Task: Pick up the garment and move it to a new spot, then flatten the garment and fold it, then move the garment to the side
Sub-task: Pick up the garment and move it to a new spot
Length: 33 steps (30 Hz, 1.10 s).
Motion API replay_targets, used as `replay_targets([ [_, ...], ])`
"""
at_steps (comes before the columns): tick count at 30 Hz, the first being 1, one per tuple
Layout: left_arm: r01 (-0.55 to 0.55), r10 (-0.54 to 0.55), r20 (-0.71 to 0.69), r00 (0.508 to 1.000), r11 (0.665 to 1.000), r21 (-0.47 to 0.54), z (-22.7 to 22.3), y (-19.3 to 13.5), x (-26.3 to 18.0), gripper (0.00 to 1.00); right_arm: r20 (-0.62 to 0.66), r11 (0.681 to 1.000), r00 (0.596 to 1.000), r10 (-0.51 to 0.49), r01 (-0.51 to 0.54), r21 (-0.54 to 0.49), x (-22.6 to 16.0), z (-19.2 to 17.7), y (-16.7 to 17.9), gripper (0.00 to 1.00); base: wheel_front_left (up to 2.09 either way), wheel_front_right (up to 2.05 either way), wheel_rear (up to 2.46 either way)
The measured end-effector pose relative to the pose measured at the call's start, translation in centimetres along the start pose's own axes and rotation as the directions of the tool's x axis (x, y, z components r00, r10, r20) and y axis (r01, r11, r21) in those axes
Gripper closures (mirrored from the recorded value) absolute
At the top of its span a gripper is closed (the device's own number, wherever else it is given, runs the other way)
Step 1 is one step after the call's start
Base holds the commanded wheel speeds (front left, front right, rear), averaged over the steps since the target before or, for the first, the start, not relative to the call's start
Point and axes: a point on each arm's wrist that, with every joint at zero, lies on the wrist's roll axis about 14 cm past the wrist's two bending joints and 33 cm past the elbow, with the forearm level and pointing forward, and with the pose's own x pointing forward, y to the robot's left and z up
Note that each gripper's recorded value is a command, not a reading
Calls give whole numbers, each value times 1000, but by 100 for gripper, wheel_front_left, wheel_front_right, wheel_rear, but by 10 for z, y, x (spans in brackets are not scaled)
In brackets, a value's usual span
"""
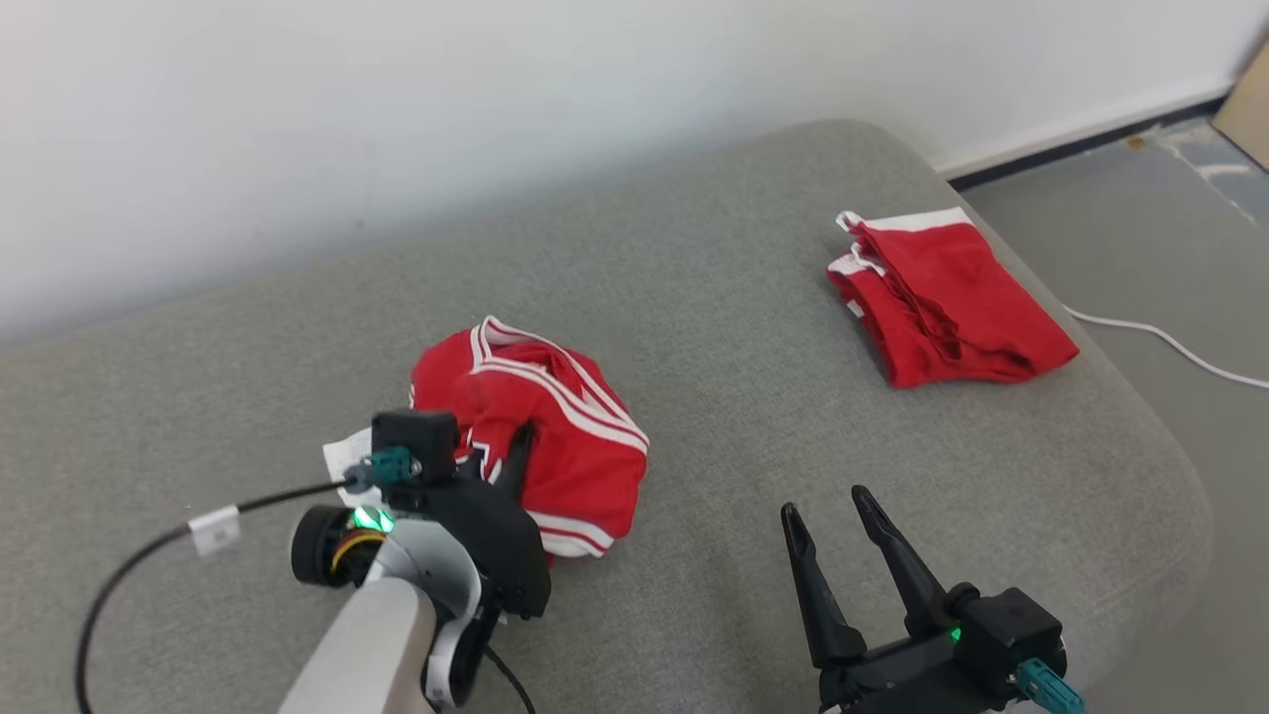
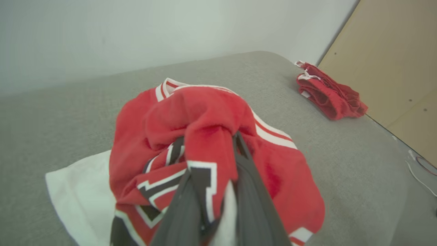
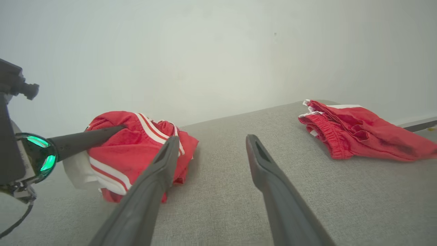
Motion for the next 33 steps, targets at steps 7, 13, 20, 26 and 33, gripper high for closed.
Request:
replay_targets([
  [7, -46, 41, -98, 994, 997, -58, -53, 12, 7, 0, -35, 1000, 999, -23, 23, -6, 2, -11, -7, 0, 0, 0, 0],
  [13, -93, 97, 29, 995, 990, -110, -33, 26, -7, 0, -44, 1000, 999, -5, 5, -14, 9, -15, -4, 0, 0, 0, 0],
  [20, -234, 265, 276, 924, 962, -139, -3, 66, -67, 0, -41, 999, 998, 41, -42, -14, 18, -17, 8, 0, 0, 0, 0],
  [26, -384, 420, 384, 822, 907, -171, 7, 97, -132, 0, -36, 998, 997, 65, -65, -5, 24, -17, 14, 0, 0, 0, 0],
  [33, -517, 505, 478, 719, 848, -119, 18, 109, -199, 0, -26, 997, 997, 72, -72, 2, 28, -18, 15, 0, 0, 0, 0],
])
